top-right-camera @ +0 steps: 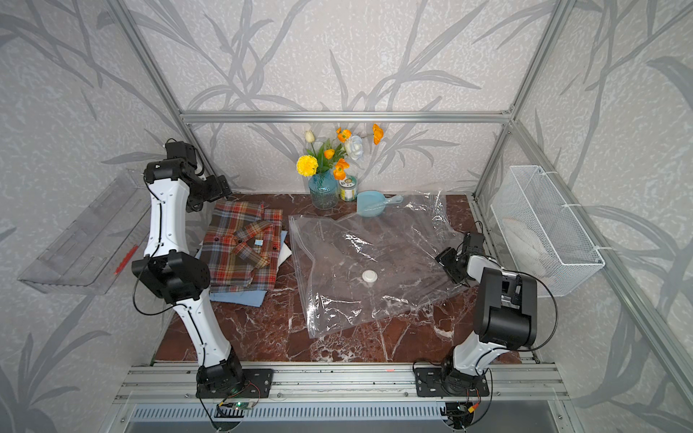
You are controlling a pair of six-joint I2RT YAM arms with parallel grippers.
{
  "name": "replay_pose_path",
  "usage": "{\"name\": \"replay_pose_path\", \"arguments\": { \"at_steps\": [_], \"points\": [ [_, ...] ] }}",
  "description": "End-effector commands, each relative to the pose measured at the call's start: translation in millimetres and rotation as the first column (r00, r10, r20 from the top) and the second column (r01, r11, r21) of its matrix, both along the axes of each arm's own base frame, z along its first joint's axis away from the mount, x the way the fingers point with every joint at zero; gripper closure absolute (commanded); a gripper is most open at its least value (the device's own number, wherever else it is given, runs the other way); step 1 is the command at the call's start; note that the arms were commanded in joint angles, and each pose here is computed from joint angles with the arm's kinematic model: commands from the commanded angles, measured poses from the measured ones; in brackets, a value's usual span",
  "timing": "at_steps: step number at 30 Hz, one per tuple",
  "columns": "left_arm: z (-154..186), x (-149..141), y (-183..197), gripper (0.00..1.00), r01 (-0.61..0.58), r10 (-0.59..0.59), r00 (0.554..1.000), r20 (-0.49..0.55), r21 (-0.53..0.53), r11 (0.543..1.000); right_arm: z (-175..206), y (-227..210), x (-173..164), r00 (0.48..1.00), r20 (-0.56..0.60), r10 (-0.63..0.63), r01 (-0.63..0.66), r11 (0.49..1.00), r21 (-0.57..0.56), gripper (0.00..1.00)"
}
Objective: Take the shirt out of the vacuum bag
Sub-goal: Place the shirt at the center of the board.
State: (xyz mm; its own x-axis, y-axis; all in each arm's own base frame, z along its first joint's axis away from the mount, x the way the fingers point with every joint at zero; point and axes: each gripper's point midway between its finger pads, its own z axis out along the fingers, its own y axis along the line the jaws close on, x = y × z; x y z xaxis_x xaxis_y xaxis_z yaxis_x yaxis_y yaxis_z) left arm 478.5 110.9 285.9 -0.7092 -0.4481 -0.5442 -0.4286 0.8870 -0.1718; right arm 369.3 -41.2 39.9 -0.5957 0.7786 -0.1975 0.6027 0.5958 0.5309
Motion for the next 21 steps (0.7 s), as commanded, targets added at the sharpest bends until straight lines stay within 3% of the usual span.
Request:
{"name": "replay_pose_path", "arguments": {
  "at_steps": [1, 4, 10, 16, 21],
  "points": [
    [97.7, -14.8, -32.3, 0.0, 0.046, -0.053, 0.958, 0.281, 0.031, 0.998, 52.1, 14.5, 11.2, 0.983, 0.141, 0.113, -0.114, 0.994, -0.002, 0.09],
    [136.7, -35.3, -59.1, 0.0, 0.108, -0.094, 0.917, 0.387, -0.015, 0.994, 87.6, 21.4, 13.7, 0.961, 0.224, 0.164, -0.164, 0.986, -0.021, 0.01],
    [166.0, -102.6, -121.6, 0.0, 0.252, -0.221, 0.82, 0.528, 0.015, 0.968, 144.0, 49.7, 0.2, 0.887, 0.37, 0.276, -0.274, 0.96, -0.06, 0.01],
    [108.4, -187.1, -129.7, 0.0, 0.224, -0.163, 0.788, 0.594, -0.03, 0.974, 179.9, 81.5, -40.1, 0.779, 0.449, 0.437, -0.375, 0.9, -0.223, 0.01],
    [19.1, -230.0, -119.4, 0.0, 0.124, -0.065, 0.86, 0.506, -0.082, 0.989, 186.2, 89.5, -77.3, 0.72, 0.465, 0.514, -0.372, 0.853, -0.367, 0.01]
  ]
}}
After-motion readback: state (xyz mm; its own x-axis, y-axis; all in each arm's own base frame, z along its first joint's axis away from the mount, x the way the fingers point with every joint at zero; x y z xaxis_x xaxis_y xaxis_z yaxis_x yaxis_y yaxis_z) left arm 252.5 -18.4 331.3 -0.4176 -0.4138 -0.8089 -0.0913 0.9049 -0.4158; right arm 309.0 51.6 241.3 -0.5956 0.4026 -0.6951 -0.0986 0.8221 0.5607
